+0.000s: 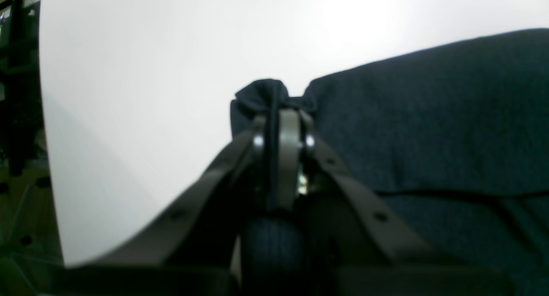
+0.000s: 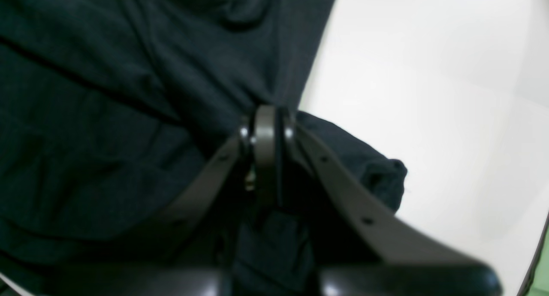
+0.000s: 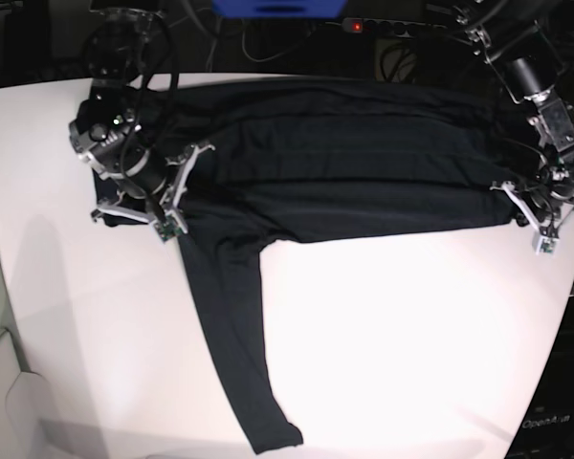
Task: Fold the T-shirt properly
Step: 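Hold the folded edges and drag both grippers toward the robot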
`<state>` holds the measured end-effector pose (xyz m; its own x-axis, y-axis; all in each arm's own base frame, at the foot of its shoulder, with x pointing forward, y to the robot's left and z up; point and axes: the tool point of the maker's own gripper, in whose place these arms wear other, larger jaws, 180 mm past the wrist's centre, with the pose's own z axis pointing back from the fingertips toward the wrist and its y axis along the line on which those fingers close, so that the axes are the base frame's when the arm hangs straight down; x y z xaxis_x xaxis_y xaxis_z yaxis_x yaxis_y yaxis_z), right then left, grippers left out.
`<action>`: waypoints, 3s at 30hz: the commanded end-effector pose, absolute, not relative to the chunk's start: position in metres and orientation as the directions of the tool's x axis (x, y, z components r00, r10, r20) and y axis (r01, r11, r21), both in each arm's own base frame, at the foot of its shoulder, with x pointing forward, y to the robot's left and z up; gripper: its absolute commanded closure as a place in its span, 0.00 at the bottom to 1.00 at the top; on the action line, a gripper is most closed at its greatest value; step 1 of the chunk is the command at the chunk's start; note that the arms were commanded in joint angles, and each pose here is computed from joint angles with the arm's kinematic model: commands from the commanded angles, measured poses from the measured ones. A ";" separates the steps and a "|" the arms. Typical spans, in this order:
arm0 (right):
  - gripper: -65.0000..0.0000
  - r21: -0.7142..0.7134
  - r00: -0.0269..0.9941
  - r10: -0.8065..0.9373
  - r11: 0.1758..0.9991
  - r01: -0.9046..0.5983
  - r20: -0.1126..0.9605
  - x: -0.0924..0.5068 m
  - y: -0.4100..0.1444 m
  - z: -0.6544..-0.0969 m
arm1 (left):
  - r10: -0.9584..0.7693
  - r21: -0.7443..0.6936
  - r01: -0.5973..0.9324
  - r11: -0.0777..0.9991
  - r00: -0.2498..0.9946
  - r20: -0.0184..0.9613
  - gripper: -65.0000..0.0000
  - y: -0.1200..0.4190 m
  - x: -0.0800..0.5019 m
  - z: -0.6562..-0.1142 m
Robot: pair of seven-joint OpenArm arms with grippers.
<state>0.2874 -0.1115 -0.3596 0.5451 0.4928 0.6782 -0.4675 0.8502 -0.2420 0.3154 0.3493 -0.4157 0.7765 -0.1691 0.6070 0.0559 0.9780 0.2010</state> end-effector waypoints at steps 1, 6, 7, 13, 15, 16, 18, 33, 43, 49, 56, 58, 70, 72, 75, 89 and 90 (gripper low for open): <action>1.00 -0.252 0.509 0.484 0.852 -0.458 0.711 0.293 -0.110 -0.347 | -0.179 0.223 0.041 0.974 0.744 0.644 1.00 0.358 0.326 -0.399; 1.00 -0.266 0.519 0.503 0.845 -0.464 0.692 0.284 -0.118 -0.351 | -0.181 0.227 0.040 0.973 0.746 0.642 1.00 0.360 0.326 -0.398; 1.00 -0.263 0.522 0.502 0.845 -0.466 0.689 0.282 -0.118 -0.352 | -0.181 0.227 0.040 0.973 0.746 0.642 1.00 0.360 0.326 -0.398; 1.00 -0.271 0.541 0.512 0.844 -0.463 0.668 0.276 -0.126 -0.357 | -0.179 0.228 0.038 0.973 0.749 0.638 1.00 0.361 0.325 -0.398; 1.00 -0.278 0.560 0.498 0.857 -0.433 0.662 0.275 -0.139 -0.358 | -0.181 0.233 0.036 0.972 0.747 0.639 1.00 0.362 0.325 -0.396; 1.00 -0.283 0.567 0.491 0.863 -0.418 0.662 0.276 -0.145 -0.357 | -0.182 0.234 0.036 0.972 0.747 0.640 1.00 0.363 0.325 -0.396; 1.00 -0.291 0.576 0.480 0.872 -0.393 0.661 0.277 -0.155 -0.355 | -0.185 0.235 0.042 0.971 0.754 0.630 1.00 0.362 0.320 -0.400; 1.00 -0.320 0.601 0.492 0.869 -0.377 0.630 0.268 -0.178 -0.359 | -0.194 0.249 0.044 0.968 0.760 0.621 1.00 0.368 0.317 -0.399; 1.00 -0.314 0.599 0.488 0.871 -0.378 0.635 0.270 -0.175 -0.360 | -0.224 0.247 0.091 0.965 0.778 0.587 1.00 0.358 0.307 -0.413; 1.00 -0.311 0.600 0.486 0.872 -0.378 0.635 0.270 -0.175 -0.360 | -0.250 0.245 0.128 0.961 0.784 0.568 1.00 0.349 0.306 -0.420; 1.00 -0.311 0.602 0.488 0.871 -0.379 0.633 0.269 -0.175 -0.361 | -0.247 0.247 0.123 0.961 0.785 0.568 0.85 0.351 0.302 -0.420; 1.00 -0.311 0.603 0.488 0.871 -0.379 0.632 0.268 -0.175 -0.361 | -0.244 0.245 0.121 0.962 0.785 0.570 0.75 0.352 0.302 -0.420; 0.90 -0.313 0.612 0.488 0.872 -0.377 0.623 0.269 -0.178 -0.363 | -0.246 0.248 0.124 0.961 0.794 0.556 0.65 0.354 0.294 -0.423; 0.86 -0.301 0.624 0.484 0.874 -0.381 0.613 0.267 -0.178 -0.370 | -0.249 0.255 0.122 0.959 0.794 0.555 0.65 0.358 0.294 -0.421; 0.79 -0.273 0.655 0.474 0.879 -0.391 0.589 0.262 -0.179 -0.386 | -0.249 0.254 0.124 0.959 0.798 0.549 0.65 0.358 0.291 -0.424; 0.80 -0.259 0.666 0.472 0.879 -0.399 0.577 0.259 -0.181 -0.395 | -0.249 0.248 0.135 0.959 0.816 0.521 0.65 0.356 0.280 -0.434; 0.83 -0.260 0.661 0.472 0.880 -0.398 0.584 0.262 -0.179 -0.393 | -0.250 0.246 0.137 0.960 0.818 0.517 0.65 0.355 0.278 -0.436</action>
